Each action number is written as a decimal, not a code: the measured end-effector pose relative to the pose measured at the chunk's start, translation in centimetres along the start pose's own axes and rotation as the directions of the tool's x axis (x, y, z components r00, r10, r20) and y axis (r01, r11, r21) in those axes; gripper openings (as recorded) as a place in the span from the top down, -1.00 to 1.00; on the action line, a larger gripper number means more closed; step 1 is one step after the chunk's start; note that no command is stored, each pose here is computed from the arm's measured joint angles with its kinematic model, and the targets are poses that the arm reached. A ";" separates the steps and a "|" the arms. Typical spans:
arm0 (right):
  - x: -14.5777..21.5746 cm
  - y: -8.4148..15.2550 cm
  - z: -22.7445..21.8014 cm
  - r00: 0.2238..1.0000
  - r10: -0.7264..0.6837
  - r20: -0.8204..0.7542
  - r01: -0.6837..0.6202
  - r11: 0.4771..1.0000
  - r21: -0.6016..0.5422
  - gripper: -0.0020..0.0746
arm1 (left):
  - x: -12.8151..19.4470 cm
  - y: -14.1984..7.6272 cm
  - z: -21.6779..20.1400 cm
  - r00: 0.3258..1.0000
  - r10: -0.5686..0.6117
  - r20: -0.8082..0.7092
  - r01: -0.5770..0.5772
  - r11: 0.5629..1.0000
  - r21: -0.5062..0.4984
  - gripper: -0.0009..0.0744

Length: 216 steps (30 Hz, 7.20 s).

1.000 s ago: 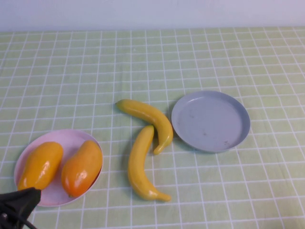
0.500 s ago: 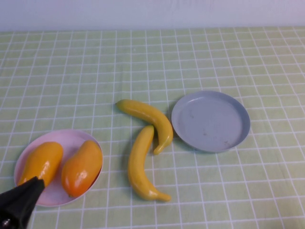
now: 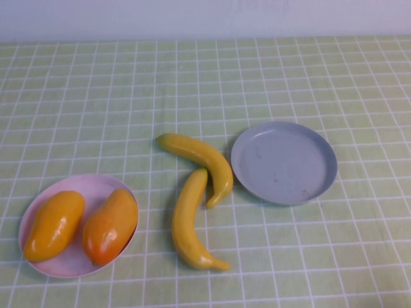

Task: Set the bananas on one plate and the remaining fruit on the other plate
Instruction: Put another type of fruit in the right plate

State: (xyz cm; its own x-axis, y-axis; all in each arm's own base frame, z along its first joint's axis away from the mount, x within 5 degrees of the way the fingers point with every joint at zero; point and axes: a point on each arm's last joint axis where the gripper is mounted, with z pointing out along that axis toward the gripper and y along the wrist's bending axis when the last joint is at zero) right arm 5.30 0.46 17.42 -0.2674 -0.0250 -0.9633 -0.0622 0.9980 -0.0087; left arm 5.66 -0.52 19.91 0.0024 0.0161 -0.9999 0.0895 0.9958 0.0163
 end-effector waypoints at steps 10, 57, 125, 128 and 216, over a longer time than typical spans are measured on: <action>0.0 0.0 0.0 1.000 0.000 0.000 0.000 1.000 0.000 0.99 | 2.7 -0.1 -0.4 0.956 0.001 -0.295 0.001 1.000 0.007 0.97; -2.1 0.5 -0.2 0.808 0.567 0.161 -0.542 0.822 -0.176 0.99 | 2.8 -0.1 -0.4 0.955 0.001 -0.297 0.001 1.000 0.006 0.97; -8.3 31.7 26.0 0.481 -0.406 -0.777 -0.055 0.871 -0.489 -0.04 | 2.8 0.0 -0.4 0.954 0.004 -0.298 -0.002 1.000 0.005 0.97; -8.4 31.9 25.9 0.479 -0.416 -0.773 -0.045 0.868 -0.495 0.12 | 2.8 0.0 -0.4 0.954 0.004 -0.298 -0.002 1.000 0.005 0.97; -10.9 26.7 37.2 0.642 -0.622 -0.449 0.188 0.695 -0.695 -0.02 | 2.8 0.0 -0.4 0.954 0.004 -0.299 -0.002 1.000 0.005 0.97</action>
State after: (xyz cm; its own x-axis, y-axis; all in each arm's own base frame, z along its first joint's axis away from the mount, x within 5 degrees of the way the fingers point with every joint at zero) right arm 42.37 29.52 17.70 -0.5644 -0.6628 -0.4921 -0.7612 0.6485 -0.0004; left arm 5.23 -0.48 17.13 -0.2948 0.0460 -0.9545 0.0949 0.9953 0.0187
